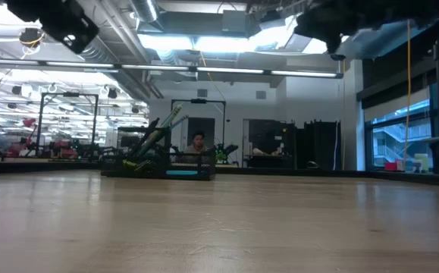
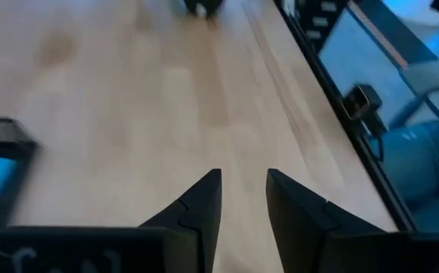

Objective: Pick and place office supplies into organizer
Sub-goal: Return to Home Position

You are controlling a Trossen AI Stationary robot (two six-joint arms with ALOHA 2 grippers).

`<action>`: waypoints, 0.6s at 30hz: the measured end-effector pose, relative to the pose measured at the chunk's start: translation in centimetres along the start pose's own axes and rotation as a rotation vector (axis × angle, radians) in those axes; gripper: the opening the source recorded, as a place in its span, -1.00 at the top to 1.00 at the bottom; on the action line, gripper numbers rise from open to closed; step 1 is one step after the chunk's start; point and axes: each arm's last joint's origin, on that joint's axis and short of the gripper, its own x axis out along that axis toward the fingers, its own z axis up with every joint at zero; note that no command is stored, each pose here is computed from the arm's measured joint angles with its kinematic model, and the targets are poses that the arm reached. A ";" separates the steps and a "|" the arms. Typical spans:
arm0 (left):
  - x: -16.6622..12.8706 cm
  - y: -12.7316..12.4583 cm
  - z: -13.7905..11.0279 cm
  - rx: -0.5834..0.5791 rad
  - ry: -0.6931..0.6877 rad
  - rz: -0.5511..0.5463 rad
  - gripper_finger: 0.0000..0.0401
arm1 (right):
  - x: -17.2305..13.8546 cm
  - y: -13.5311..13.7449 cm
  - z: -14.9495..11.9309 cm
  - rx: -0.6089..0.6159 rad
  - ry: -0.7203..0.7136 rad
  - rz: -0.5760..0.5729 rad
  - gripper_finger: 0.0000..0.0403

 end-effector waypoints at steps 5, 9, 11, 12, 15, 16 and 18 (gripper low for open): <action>-3.2 0.8 0.1 0.038 -0.112 0.069 0.50 | -2.3 -0.1 -1.9 0.018 -0.038 -0.002 0.35; -5.1 1.2 0.0 0.064 -0.185 0.078 0.50 | -3.7 -0.1 -3.5 0.016 -0.071 -0.001 0.35; -5.9 1.3 -0.2 0.080 -0.209 0.071 0.50 | -4.2 -0.2 -4.5 0.015 -0.068 -0.004 0.35; -6.3 1.4 -0.3 0.087 -0.223 0.072 0.50 | -4.4 -0.2 -5.0 0.016 -0.067 -0.006 0.35; -7.4 1.6 -0.5 0.113 -0.271 0.085 0.50 | -5.0 -0.5 -6.5 0.017 -0.079 -0.021 0.35; -7.7 1.7 -0.5 0.120 -0.287 0.094 0.50 | -5.2 -0.6 -7.0 0.018 -0.079 -0.030 0.35; -8.3 1.9 -0.6 0.127 -0.318 0.112 0.50 | -5.5 -0.9 -8.0 0.023 -0.084 -0.049 0.35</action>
